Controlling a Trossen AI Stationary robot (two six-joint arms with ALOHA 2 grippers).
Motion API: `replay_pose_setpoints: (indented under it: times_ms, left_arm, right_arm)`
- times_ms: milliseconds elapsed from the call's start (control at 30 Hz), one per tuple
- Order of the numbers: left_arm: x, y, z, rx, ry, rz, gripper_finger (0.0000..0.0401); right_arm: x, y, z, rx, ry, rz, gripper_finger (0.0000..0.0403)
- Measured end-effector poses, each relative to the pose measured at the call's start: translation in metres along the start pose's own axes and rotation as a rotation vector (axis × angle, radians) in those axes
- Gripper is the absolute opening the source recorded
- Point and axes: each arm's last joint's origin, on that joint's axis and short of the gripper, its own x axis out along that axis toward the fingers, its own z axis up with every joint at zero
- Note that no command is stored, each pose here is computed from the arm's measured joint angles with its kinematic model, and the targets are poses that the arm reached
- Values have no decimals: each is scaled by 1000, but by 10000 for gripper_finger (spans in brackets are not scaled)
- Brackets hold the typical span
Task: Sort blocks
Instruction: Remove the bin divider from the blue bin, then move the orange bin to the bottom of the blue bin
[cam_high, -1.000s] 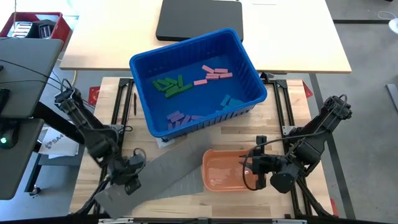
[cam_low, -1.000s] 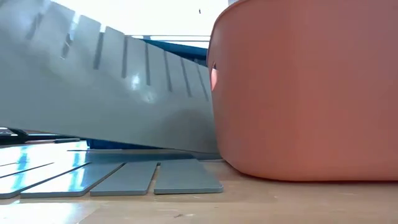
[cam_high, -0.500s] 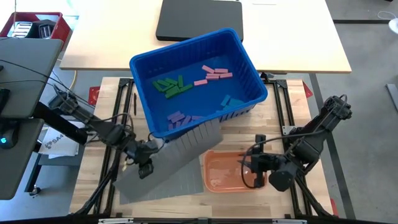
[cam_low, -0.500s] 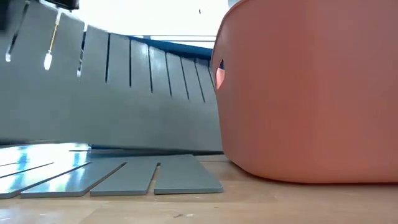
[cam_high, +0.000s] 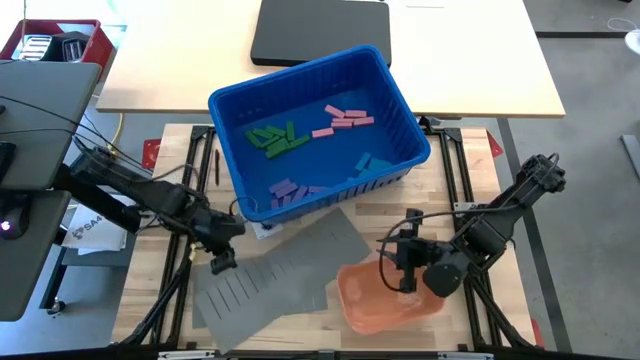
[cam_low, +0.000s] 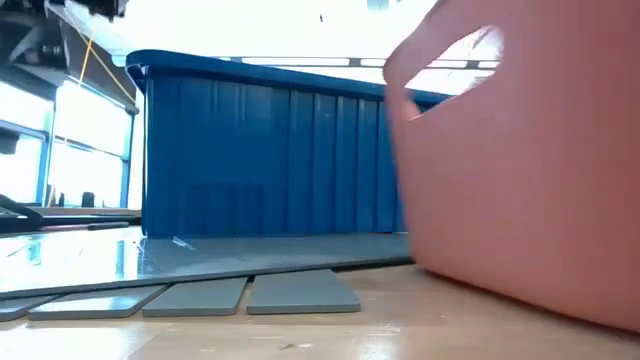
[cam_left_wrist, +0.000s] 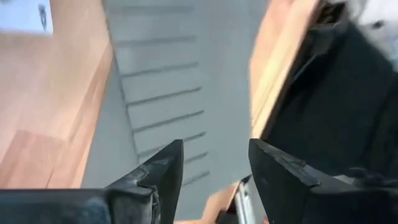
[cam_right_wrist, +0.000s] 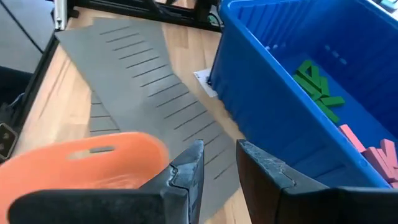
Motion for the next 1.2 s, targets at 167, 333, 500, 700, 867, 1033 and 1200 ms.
replay_pose_setpoints:
  times_ms: [167, 333, 500, 700, 867, 1033, 1200]
  left_arm:
    - [-33, -4, 0, 77, -201, -18, 179]
    - [-54, -8, 5, 199, -438, 79, 179]
    - [-48, -15, 16, 325, -602, 235, 179]
    - [-24, -30, 29, 401, -668, 343, 179]
    - [4, -38, 36, 405, -627, 396, 179]
    - [26, -44, 40, 380, -644, 455, 179]
    - [35, -50, 44, 397, -700, 472, 179]
  right_arm:
    - [10, -10, 4, -11, 19, -9, 93]
    - [20, -17, 12, -49, 5, 65, 129]
    - [27, -16, 19, -165, -6, 307, 187]
    - [28, 26, 7, -288, 57, 634, 215]
    - [32, 79, -14, -168, 215, 762, 216]
    - [27, 124, -40, -135, 313, 759, 216]
    - [38, 149, -67, -146, 403, 630, 216]
